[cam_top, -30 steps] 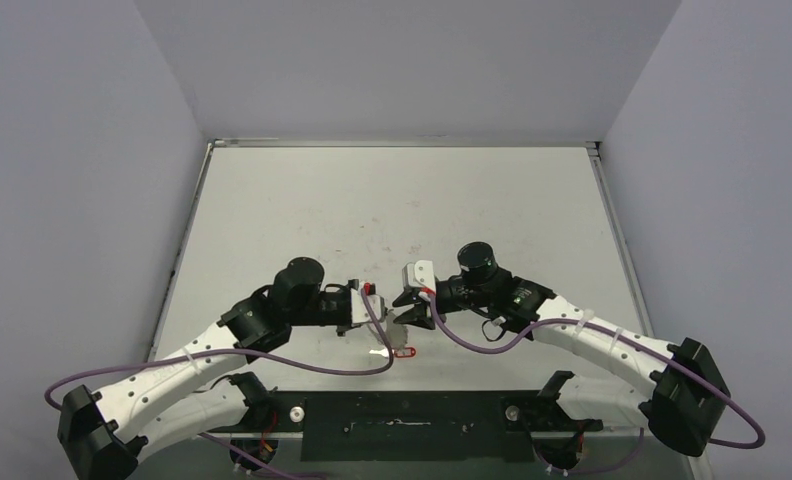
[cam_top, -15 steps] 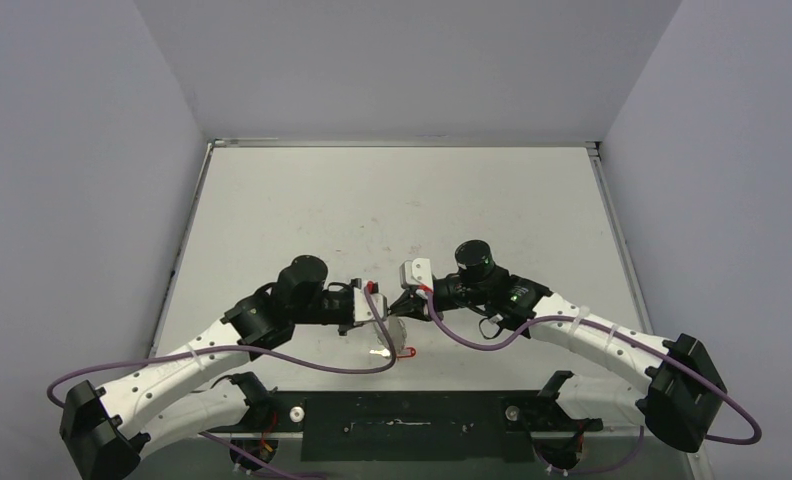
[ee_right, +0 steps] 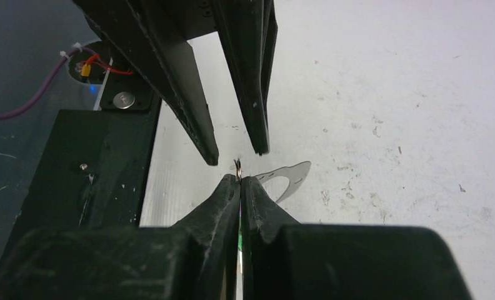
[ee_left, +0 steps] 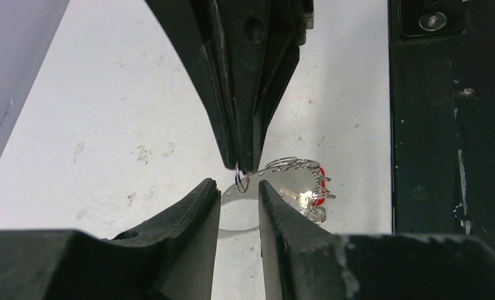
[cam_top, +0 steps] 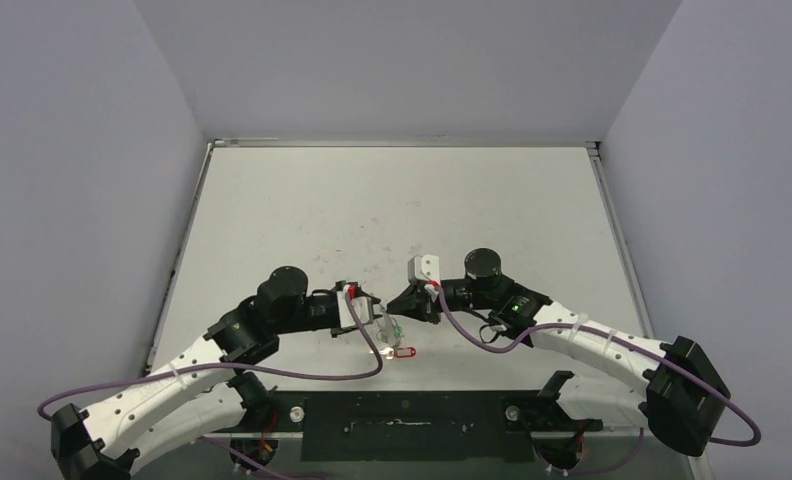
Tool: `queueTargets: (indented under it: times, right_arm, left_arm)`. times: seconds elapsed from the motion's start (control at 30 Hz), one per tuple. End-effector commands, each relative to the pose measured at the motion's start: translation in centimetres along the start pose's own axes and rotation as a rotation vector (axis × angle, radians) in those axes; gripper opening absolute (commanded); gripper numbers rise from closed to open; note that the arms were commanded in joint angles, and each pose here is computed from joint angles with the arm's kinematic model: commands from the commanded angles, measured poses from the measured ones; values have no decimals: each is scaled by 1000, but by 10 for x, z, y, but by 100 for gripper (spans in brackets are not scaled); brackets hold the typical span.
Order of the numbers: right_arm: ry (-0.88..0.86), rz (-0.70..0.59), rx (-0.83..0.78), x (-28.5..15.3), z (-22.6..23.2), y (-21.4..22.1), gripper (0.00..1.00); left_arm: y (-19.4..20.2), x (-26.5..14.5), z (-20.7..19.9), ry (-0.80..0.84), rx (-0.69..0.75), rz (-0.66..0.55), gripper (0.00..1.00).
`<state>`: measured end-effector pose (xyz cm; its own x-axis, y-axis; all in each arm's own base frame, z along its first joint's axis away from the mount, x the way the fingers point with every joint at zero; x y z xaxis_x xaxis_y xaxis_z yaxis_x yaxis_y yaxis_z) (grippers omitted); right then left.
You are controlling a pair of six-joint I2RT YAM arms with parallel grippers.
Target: Put the keys on the keyring
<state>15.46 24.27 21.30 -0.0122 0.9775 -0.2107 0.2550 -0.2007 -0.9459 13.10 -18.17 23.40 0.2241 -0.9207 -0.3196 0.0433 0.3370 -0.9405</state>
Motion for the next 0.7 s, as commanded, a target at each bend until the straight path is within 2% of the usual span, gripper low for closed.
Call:
queueTargets:
  times: [0.0,0.23,0.4,0.67]
  right_arm:
    - [76,-202,-31,1,-3,-26,0]
    - [99,-283,7,1,2,-26,0]
    - [92,-286,17,1,3,-26,0]
    - [91,-283,19,2,3,-25,0]
  left_arm:
    - [4,-7,-2,-93,-22,-108,28]
    - [15,-6,-9,-142,-75,-303,29]
    - [14,-4,-12,-120,-88,-408,29]
    - [9,0,-11,-108,-85,-463,27]
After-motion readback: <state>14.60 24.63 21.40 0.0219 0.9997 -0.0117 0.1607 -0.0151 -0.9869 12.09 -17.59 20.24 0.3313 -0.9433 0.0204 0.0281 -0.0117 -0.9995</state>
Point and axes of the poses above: each gripper's point midway between its finger pads, its own x axis out along the fingers, its own z axis along the line the jaws close on, y = z × x, the point moved 9 cm from there along -x, back along the fingers, and after that the axes turned 10 degrees about -x, right-handed, at the moved point
